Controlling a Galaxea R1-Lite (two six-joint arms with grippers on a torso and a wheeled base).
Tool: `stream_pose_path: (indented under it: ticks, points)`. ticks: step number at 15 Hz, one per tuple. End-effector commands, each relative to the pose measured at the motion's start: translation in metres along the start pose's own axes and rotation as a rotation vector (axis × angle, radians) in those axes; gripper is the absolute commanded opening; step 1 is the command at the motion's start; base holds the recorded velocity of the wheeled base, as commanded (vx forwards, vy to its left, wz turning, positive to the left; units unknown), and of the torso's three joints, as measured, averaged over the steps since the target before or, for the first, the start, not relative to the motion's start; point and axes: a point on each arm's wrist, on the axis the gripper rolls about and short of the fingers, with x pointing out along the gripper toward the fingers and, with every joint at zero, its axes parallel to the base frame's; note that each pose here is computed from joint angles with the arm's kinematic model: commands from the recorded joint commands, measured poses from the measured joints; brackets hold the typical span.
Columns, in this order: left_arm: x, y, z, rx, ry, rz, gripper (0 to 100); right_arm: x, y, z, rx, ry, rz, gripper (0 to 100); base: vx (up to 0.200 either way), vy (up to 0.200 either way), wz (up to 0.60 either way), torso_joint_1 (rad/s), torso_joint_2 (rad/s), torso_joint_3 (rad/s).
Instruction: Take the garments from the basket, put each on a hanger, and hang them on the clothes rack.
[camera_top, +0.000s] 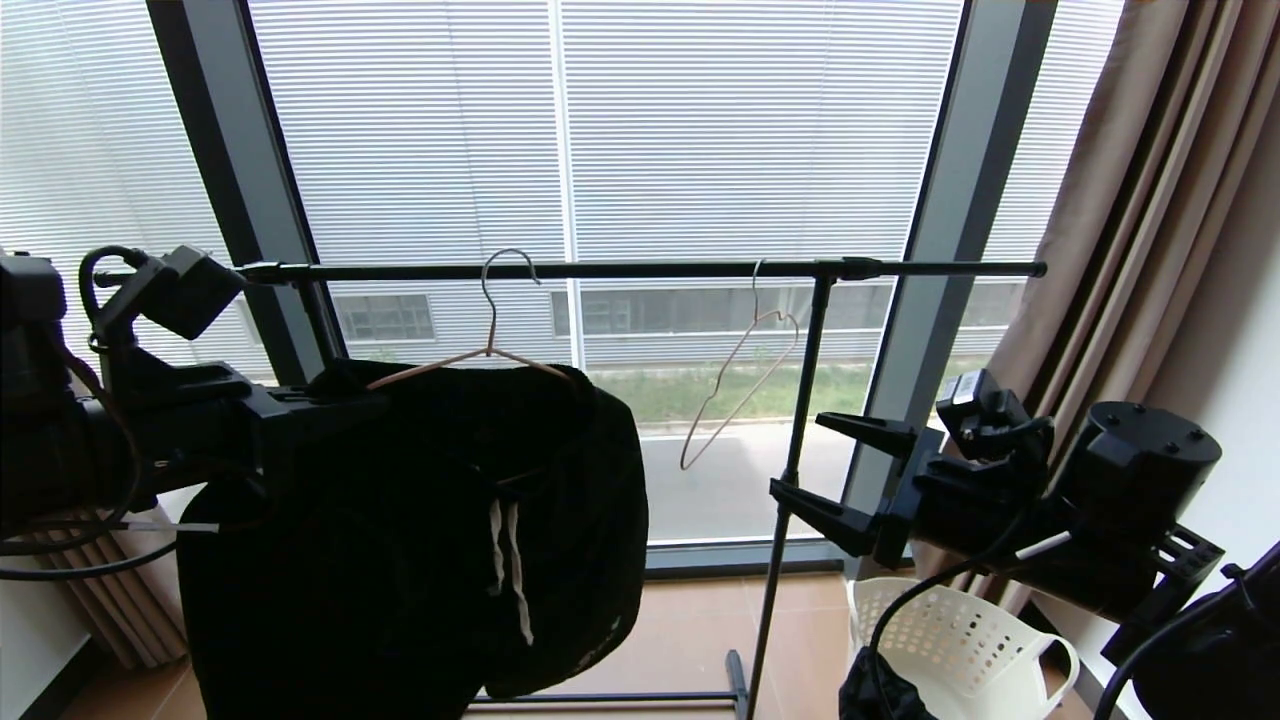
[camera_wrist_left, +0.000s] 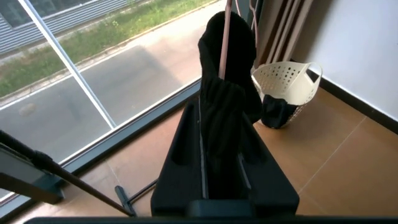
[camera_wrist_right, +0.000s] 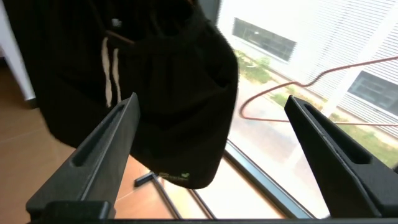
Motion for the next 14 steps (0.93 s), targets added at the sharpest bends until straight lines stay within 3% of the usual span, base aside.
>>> stream_pose_path:
  ticks: [1,5,8,11,14]
  points:
    - [0.010,-0.001,-0.001,-0.022,0.002,-0.009,0,0.001,0.000,0.004,-0.007,-0.013,-0.006,100,0.000,0.000,0.00,0.000,0.00,0.000]
    - [0.030,-0.014,0.005,-0.099,-0.052,0.041,0,0.004,-0.001,0.011,-0.014,-0.043,-0.009,100,0.000,0.000,0.00,0.000,0.00,0.000]
    - [0.045,-0.013,0.003,-0.126,-0.061,0.040,0,0.005,-0.003,0.015,-0.005,-0.049,-0.048,100,0.000,0.000,0.00,0.000,0.00,0.000]
    - [0.081,-0.010,-0.008,-0.178,-0.096,0.077,0,0.005,-0.003,0.016,-0.006,-0.051,-0.054,100,0.000,0.000,0.00,0.000,0.00,0.000]
    - [0.100,-0.010,-0.013,-0.165,-0.150,0.115,0,0.005,-0.003,0.016,-0.007,-0.053,-0.053,100,0.000,0.000,0.00,0.000,0.00,0.000]
